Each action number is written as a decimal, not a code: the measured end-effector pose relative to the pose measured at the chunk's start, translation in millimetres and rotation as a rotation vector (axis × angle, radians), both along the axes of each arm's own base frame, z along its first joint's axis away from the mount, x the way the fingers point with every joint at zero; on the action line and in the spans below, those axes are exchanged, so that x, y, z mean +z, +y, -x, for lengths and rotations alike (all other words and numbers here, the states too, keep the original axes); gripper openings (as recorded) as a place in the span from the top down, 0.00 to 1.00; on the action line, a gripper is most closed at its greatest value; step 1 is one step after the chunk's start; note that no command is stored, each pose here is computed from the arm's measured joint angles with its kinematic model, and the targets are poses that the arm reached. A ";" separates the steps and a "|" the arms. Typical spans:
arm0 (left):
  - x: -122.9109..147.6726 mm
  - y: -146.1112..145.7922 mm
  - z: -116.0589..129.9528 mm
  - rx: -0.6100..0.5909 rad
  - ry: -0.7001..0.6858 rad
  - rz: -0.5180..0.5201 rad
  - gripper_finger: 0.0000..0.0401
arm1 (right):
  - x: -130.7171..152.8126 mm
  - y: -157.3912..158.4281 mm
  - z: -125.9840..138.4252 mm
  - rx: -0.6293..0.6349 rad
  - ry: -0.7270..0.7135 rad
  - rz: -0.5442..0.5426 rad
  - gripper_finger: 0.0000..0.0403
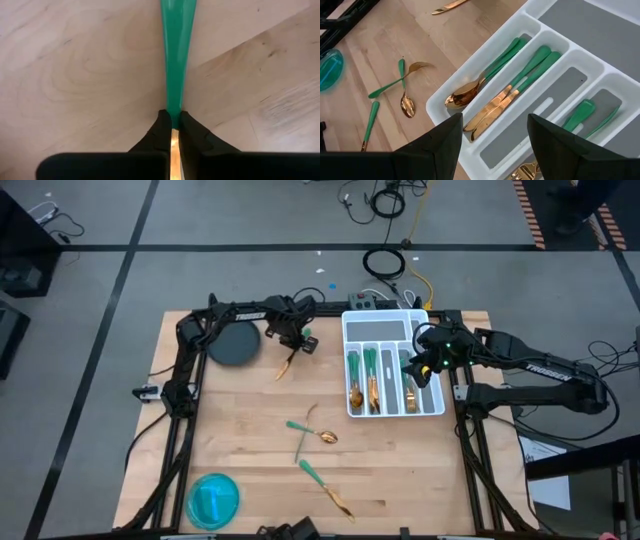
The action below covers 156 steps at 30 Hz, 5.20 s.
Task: Sort silverware
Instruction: Put the top green knife on the silverware tray with the other green knives
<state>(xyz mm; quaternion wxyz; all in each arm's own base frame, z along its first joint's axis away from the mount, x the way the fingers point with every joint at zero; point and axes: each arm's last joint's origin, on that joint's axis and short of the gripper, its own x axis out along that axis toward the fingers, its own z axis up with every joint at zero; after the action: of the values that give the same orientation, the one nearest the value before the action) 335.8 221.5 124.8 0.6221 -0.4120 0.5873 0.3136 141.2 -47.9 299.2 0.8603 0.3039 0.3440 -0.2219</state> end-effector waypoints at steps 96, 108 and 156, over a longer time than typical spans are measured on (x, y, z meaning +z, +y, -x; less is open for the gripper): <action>11.4 12.2 -34.5 -0.128 0.049 0.040 1.00 | 0.0 0.5 -0.1 0.032 0.000 0.001 0.44; 70.1 17.2 -39.7 -0.175 0.029 -0.066 1.00 | 0.0 0.5 -0.1 0.049 0.003 0.018 0.44; 69.4 -53.5 38.1 -0.053 -0.148 -0.268 0.56 | -9.2 -5.5 -24.3 0.126 0.009 -0.026 0.44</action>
<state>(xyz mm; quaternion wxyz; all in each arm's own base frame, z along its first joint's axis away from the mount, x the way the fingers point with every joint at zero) 297.7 168.0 194.2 0.7209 -0.3318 0.5035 0.3415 165.5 -53.4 290.1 0.8669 0.2918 0.3693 -0.1642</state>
